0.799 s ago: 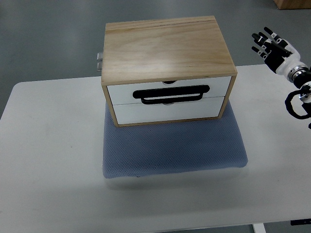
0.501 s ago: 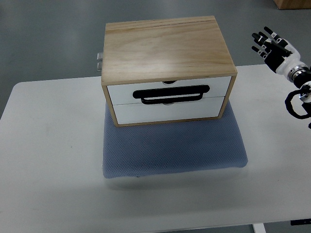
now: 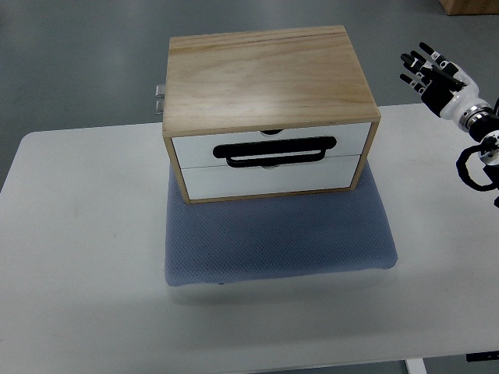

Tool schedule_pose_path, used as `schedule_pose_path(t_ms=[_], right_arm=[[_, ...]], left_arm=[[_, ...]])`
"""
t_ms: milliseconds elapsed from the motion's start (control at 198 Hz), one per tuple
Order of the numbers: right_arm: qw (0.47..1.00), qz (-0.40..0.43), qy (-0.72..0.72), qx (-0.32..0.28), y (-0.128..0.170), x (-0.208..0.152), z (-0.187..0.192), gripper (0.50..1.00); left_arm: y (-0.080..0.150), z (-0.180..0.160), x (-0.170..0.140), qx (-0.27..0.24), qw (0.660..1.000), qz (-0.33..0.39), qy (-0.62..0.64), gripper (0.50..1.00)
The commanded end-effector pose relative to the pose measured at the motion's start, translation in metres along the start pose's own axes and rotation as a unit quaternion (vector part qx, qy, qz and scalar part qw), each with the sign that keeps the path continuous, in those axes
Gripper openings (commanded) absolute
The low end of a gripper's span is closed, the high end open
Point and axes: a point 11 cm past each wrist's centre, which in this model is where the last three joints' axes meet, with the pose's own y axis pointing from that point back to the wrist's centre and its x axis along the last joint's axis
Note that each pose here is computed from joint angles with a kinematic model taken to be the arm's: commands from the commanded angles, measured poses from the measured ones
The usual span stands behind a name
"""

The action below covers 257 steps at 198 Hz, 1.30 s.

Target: Open wood drawer with right hand

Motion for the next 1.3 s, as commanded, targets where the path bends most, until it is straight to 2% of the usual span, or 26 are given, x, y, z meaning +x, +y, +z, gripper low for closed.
schedule_pose_path(t_ms=[0, 1295], right_arm=[[1.0, -0.005, -0.001, 0.0, 0.0, -0.001, 0.0, 0.946], [1.0, 0.002, 0.007, 0.009, 0.003, 0.008, -0.013, 0.946]], left_arm=[[0.0, 0.0, 0.0, 0.0, 1.0, 0.0, 0.0, 1.0], [0.0, 0.0, 0.0, 0.0, 1.0, 0.0, 0.0, 1.0]])
